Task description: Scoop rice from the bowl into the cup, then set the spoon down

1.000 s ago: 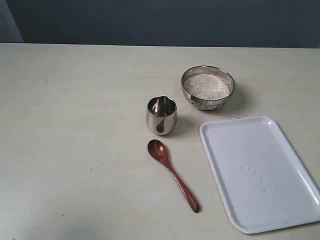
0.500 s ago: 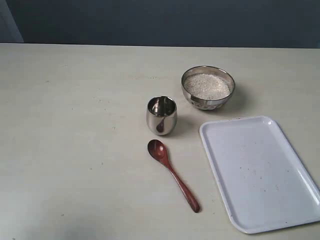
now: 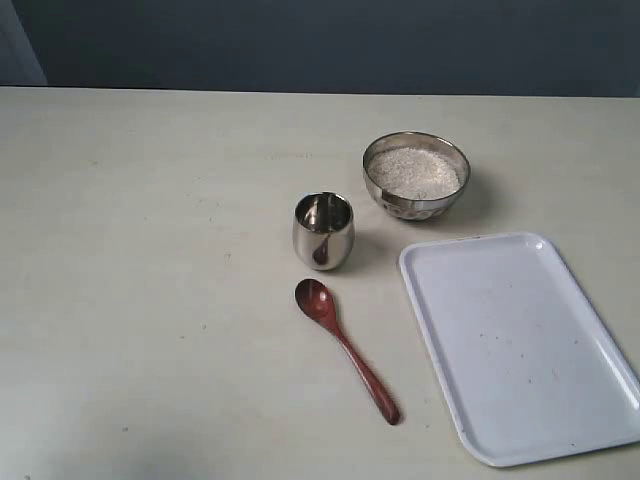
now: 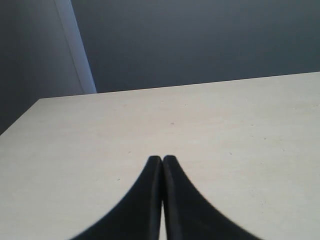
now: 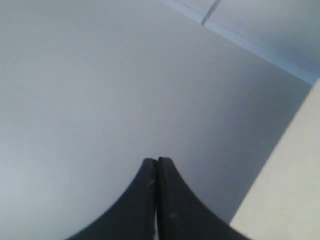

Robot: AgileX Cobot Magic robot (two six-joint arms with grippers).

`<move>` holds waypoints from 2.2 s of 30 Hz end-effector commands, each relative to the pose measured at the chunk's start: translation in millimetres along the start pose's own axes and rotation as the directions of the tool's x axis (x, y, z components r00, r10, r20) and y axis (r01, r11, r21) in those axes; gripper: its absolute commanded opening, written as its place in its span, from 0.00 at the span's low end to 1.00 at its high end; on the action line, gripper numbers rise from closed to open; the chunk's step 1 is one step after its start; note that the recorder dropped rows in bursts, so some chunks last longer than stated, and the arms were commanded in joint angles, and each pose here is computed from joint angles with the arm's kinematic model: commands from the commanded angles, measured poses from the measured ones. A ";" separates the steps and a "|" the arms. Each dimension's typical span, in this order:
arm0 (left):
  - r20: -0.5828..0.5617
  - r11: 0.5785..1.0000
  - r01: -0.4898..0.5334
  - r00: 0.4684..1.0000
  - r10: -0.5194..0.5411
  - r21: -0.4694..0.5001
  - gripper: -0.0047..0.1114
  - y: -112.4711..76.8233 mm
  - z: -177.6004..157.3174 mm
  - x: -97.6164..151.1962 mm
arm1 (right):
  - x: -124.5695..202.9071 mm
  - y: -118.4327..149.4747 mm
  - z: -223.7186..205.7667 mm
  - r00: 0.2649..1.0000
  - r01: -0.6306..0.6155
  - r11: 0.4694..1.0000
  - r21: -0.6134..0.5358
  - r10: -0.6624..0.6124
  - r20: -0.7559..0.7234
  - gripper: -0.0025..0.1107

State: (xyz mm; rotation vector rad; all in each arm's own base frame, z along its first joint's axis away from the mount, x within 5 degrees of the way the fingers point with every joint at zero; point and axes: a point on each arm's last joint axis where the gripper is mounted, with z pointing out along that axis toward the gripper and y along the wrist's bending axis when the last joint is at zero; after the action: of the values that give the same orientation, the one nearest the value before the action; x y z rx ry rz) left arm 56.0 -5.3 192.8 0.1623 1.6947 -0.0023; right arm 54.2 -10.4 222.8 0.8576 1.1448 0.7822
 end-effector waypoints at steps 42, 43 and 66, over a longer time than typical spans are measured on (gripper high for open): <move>0.015 1.000 0.000 1.000 0.000 -0.002 0.04 0.2 -0.6 -1.8 | 212.1 77.6 158.2 -0.662 0.453 0.541 -0.709 -0.329 -0.674 0.01; 0.015 1.000 0.000 1.000 0.000 -0.002 0.04 0.2 -0.6 -1.8 | 218.1 77.5 154.6 -0.673 0.440 0.538 -0.719 -0.333 -0.660 0.01; 0.011 1.000 0.000 1.000 0.000 -0.002 0.04 0.2 -0.6 -1.4 | 294.0 84.0 79.3 -0.777 0.272 0.533 -0.801 -0.370 -0.510 0.42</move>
State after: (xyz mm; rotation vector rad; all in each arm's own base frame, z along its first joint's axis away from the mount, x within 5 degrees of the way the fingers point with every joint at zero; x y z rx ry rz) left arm 56.0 -5.3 192.8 0.1623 1.6947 -0.0023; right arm 195.1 265.5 191.0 -1.3150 2.8296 0.3593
